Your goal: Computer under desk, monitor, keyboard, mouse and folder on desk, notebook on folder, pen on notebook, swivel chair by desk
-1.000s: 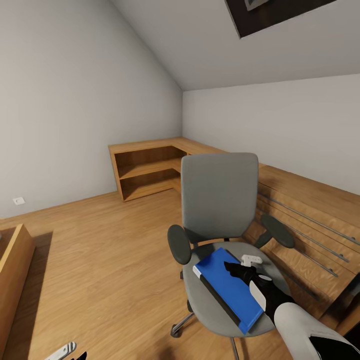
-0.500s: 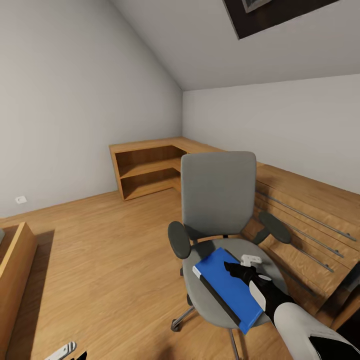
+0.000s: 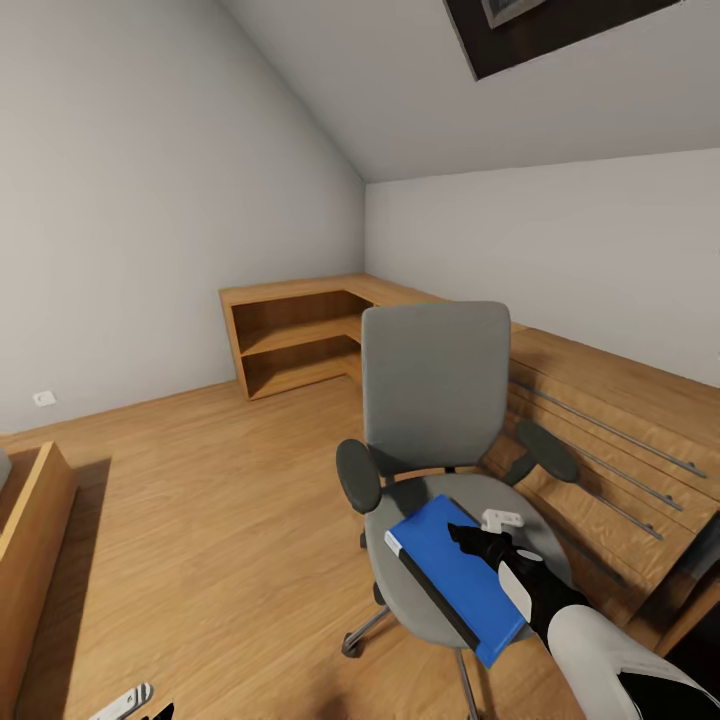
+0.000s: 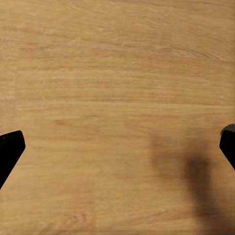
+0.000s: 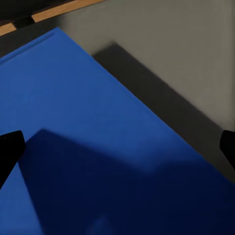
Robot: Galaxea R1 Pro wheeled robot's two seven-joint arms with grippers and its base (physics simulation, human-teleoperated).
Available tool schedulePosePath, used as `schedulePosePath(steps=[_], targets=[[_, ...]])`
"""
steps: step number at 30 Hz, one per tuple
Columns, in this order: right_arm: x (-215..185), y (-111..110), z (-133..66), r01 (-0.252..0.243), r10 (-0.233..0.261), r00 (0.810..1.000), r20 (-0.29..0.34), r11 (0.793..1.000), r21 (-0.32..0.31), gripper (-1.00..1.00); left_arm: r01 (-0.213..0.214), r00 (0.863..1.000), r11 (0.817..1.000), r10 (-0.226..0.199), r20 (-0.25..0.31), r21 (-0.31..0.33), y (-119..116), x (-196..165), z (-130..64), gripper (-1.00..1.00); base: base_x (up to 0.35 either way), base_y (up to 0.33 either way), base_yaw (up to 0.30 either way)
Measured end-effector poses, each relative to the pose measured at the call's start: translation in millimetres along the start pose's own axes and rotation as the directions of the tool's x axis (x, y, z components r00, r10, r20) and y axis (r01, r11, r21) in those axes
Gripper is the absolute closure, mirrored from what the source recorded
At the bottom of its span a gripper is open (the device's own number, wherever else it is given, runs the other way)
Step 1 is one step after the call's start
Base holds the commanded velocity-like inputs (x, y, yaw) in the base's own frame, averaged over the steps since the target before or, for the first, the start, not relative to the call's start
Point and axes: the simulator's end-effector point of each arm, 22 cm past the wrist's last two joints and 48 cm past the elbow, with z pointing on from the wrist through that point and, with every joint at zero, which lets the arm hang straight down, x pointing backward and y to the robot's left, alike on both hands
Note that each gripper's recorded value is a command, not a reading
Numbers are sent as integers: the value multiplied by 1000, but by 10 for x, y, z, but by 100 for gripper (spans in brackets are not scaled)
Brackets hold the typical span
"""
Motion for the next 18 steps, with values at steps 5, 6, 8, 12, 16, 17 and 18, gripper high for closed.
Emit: schedulePosePath(steps=[5, 6, 8, 12, 16, 17, 18], targets=[[0, 0, 0, 0, 0, 1000, 0, 1000, 0, -100, 0, 1000, 1000, 0, 0, 0, -2, -3, 1, -100, -22, 0, 0], [0, -1, 1, 0, 0, 1000, 0, 1000, 0, -100, 0, 1000, 1000, 0, 0, 0, 0, 0, 1, -100, -100, 0, 0], [0, -7, 1, 0, 0, 1000, 0, 1000, 1, -100, 0, 1000, 1000, 0, 0, 0, -1, 0, 1, -100, -126, 0, 0], [-2, -11, -1, 1, -1, 1000, 0, 1000, 1, -100, 0, 1000, 1000, 0, 0, 0, 1, 1, 0, -100, -59, 0, 0], [-2, -11, -1, 0, 0, 1000, 0, 1000, 1, -100, 1, 1000, 1000, -1, 0, -1, 5, 3, -1, -100, -10, 0, 0], [-2, -11, -1, 1, -1, 1000, 0, 1000, 1, -100, 1, 1000, 1000, -1, 0, -1, 4, 2, 0, -100, -4, 0, 0], [-2, -11, -1, 1, -1, 1000, 0, 1000, 1, -100, 1, 1000, 1000, -1, 0, -1, 3, 2, -1, -100, -3, 0, 0]])
